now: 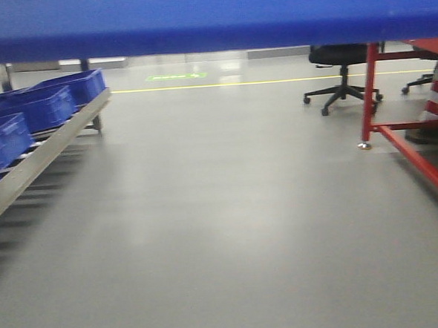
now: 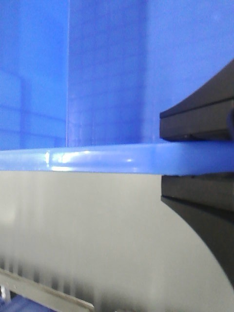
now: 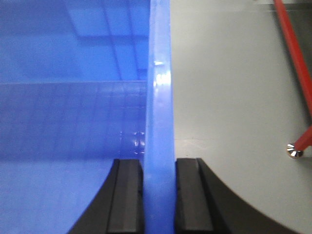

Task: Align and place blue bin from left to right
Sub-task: 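Drive across the floor holding the blue bin with both grippers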

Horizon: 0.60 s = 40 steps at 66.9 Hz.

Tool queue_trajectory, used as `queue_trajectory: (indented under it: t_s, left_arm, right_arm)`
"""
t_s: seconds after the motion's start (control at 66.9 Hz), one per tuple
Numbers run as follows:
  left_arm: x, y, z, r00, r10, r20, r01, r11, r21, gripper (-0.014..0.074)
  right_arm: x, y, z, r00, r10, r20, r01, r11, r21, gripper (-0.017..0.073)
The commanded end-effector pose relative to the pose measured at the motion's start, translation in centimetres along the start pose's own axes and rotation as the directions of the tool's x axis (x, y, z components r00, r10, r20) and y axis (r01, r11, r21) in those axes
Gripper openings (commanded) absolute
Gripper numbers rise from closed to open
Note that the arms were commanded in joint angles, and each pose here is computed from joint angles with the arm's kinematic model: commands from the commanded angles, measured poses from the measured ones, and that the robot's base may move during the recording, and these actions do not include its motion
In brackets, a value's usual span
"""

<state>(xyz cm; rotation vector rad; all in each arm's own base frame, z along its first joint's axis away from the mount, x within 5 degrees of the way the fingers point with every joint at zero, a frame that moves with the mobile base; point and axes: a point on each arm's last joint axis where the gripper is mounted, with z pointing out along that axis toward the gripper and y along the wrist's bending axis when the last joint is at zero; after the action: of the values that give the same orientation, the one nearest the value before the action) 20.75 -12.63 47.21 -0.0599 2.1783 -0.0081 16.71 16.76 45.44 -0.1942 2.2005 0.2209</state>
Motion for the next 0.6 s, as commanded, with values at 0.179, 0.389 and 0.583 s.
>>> queue_trajectory:
  t_s: [0.179,0.389,0.583]
  left_arm:
    - [-0.80,-0.67,-0.68,0.996,-0.015,0.085,0.007,0.996,0.090,-0.0111]
    - [-0.80,-0.67,-0.68,0.996,-0.015,0.085,0.007,0.996,0.090,-0.0111]
    - [-0.80,-0.67,-0.68,0.996,-0.015,0.085,0.007,0.996,0.090,-0.0111]
  right_arm:
    - [-0.96,0.56,-0.82,0.995,0.003,0.101,0.006,0.996,-0.093,-0.0070]
    - [-0.96,0.56,-0.82,0.995,0.003,0.101,0.006,0.996,-0.093,-0.0070]
    - [-0.97,0.57,-0.82,0.995,0.003,0.102,0.006,0.996,-0.094,-0.0070]
